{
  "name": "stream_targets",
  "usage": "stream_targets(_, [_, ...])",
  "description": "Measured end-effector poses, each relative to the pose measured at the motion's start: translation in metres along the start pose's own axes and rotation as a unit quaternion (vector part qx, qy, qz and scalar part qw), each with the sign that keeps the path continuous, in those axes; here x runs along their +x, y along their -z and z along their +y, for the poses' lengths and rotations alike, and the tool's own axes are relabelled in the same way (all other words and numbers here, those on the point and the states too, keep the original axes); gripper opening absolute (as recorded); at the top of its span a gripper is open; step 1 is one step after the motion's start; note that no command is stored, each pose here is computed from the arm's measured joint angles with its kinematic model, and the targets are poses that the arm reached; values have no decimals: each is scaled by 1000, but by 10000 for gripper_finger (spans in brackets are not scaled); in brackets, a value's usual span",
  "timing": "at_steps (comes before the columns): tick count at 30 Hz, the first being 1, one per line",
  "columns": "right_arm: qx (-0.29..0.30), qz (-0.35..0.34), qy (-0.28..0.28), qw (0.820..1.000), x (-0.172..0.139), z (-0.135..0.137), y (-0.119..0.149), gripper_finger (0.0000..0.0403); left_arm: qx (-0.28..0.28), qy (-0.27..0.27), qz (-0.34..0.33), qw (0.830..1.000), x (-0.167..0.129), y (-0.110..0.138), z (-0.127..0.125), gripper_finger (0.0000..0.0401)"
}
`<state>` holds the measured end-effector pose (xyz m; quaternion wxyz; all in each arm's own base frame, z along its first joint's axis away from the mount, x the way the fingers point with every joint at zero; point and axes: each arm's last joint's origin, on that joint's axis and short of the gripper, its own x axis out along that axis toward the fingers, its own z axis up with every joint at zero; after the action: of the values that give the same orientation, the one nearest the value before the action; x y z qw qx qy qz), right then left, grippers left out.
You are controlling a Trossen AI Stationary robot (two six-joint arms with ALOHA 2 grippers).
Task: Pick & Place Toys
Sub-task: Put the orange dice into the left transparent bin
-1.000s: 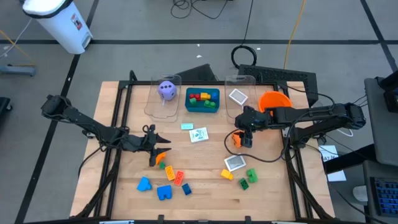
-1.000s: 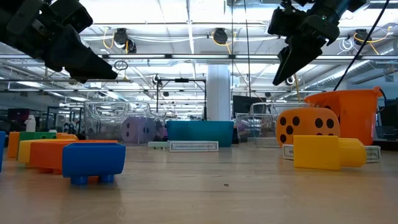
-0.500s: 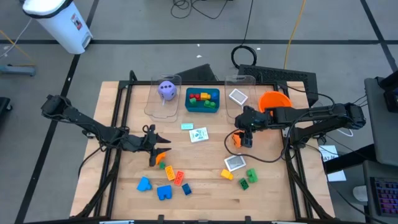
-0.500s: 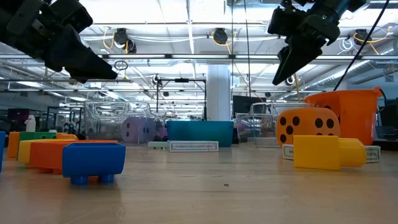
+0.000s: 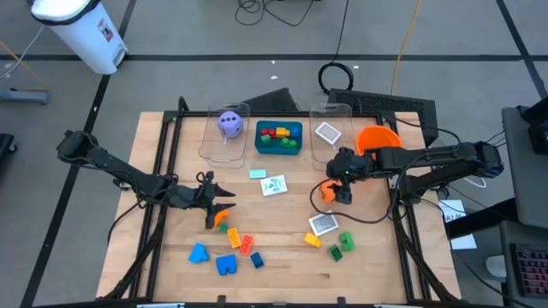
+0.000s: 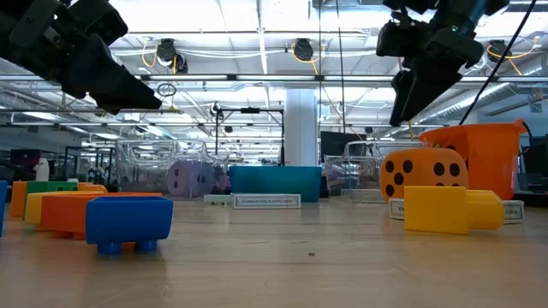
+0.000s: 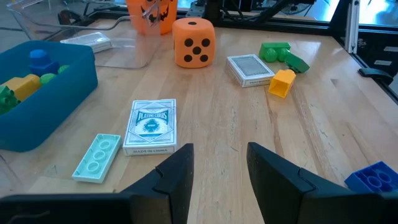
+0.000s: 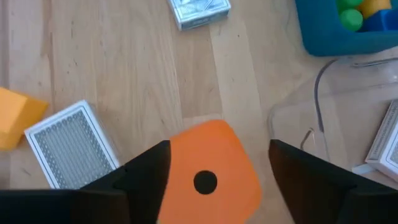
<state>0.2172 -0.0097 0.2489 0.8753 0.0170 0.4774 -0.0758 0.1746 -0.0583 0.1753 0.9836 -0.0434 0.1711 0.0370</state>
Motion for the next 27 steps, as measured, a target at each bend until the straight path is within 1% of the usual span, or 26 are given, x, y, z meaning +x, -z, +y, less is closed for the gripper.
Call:
stream_targets(2, [8,-3,-1,1000,0,0,-1,304,0,0,0,1000,0,0,0,152])
stream_targets(6, [20,-7,-27,999,0,2,-2,371,0,0,0,1000,0,0,0,152])
stream_targets(8, [31,-4,-27,999,1,2,-2,392,1,0,0,1000,0,0,0,152])
stream_targets(11, [31,7,-32,999,5,3,-2,389,1,0,0,1000,0,0,0,152])
stream_targets(14, [18,19,-38,999,12,4,-2,391,3,0,0,1000,0,0,0,152])
stream_targets(17, [-10,32,-37,999,19,4,-2,398,4,0,0,1000,0,0,0,152])
stream_targets(20, [-46,48,-37,997,26,5,-1,397,5,0,1,1000,0,0,0,152])
stream_targets(27, [-119,85,-41,988,38,6,3,399,9,-3,10,1000,0,2,1,152])
